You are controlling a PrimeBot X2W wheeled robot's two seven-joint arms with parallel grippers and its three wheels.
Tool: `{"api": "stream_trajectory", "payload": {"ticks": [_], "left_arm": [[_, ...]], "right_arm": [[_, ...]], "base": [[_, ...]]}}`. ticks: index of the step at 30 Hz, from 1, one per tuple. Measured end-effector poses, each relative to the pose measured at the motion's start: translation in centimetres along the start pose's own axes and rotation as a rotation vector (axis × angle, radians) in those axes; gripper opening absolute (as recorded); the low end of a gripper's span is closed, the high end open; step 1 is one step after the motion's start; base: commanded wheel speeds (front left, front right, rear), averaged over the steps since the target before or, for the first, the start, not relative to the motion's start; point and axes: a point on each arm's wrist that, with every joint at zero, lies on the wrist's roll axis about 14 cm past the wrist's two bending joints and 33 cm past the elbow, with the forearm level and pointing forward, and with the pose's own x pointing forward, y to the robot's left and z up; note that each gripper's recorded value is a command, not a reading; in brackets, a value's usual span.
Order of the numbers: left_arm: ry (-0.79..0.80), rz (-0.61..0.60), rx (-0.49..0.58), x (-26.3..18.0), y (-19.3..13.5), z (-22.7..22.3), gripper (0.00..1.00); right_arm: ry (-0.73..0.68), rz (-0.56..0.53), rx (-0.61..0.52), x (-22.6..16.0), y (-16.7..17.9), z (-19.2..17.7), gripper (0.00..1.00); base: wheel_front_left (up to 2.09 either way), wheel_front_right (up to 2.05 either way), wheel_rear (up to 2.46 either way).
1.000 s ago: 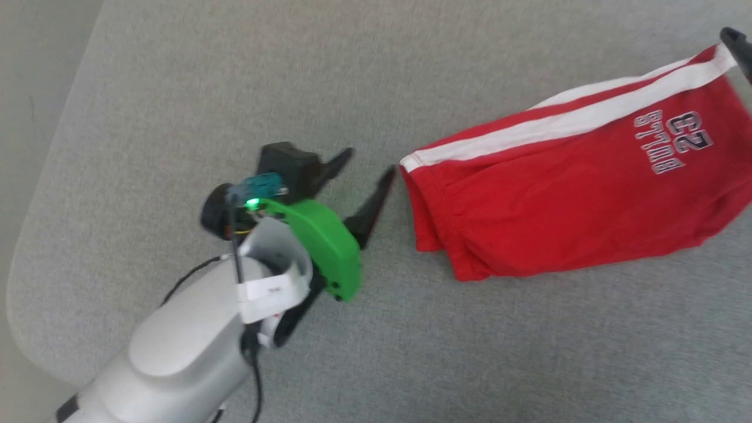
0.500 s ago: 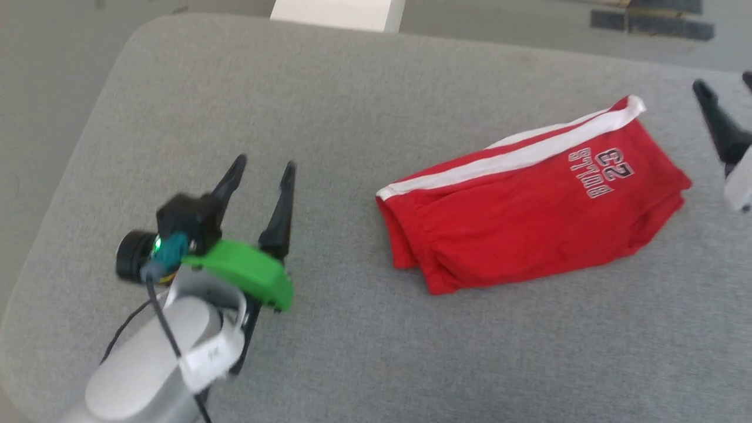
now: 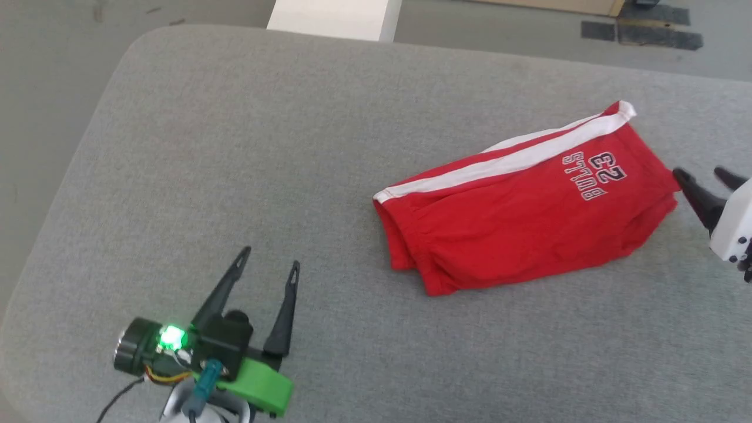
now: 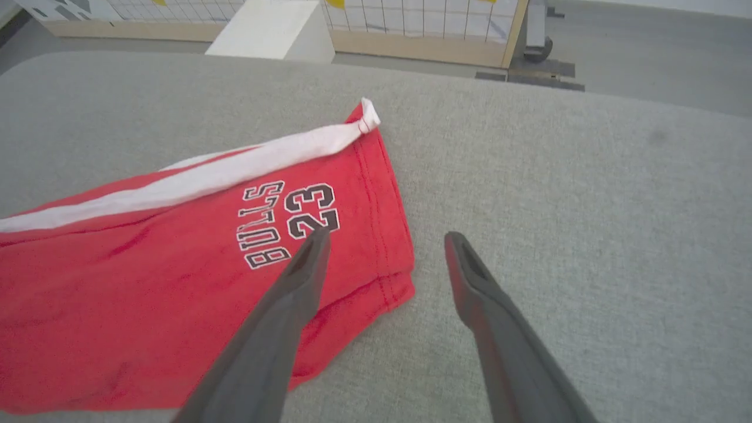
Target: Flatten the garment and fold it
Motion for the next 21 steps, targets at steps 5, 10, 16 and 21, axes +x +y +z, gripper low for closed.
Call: {"api": "stream_trajectory", "payload": {"ticks": [5, 10, 16, 21], "left_arm": [[0.028, 0.012, -0.008, -0.8, -0.1, -0.9, 1.00], [0.041, 0.026, -0.016, -0.6, 0.0, -1.4, 1.00], [0.060, 0.042, -0.027, -0.5, 0.1, -2.1, 1.00], [0.074, 0.075, -0.029, -0.4, 0.9, -2.6, 1.00]], "right_arm": [[0.151, -0.008, 0.062, 1.8, -0.2, -2.1, 1.00], [0.264, -0.027, 0.099, 3.9, -0.5, -3.1, 1.00], [0.418, -0.015, 0.119, 5.8, 0.4, -5.1, 1.00], [0.475, 0.025, 0.094, 6.8, 1.8, -5.5, 1.00]], "base": [[0.00, 0.00, 0.00], [0.00, 0.00, 0.00], [0.00, 0.00, 0.00], [0.00, 0.00, 0.00]]}}
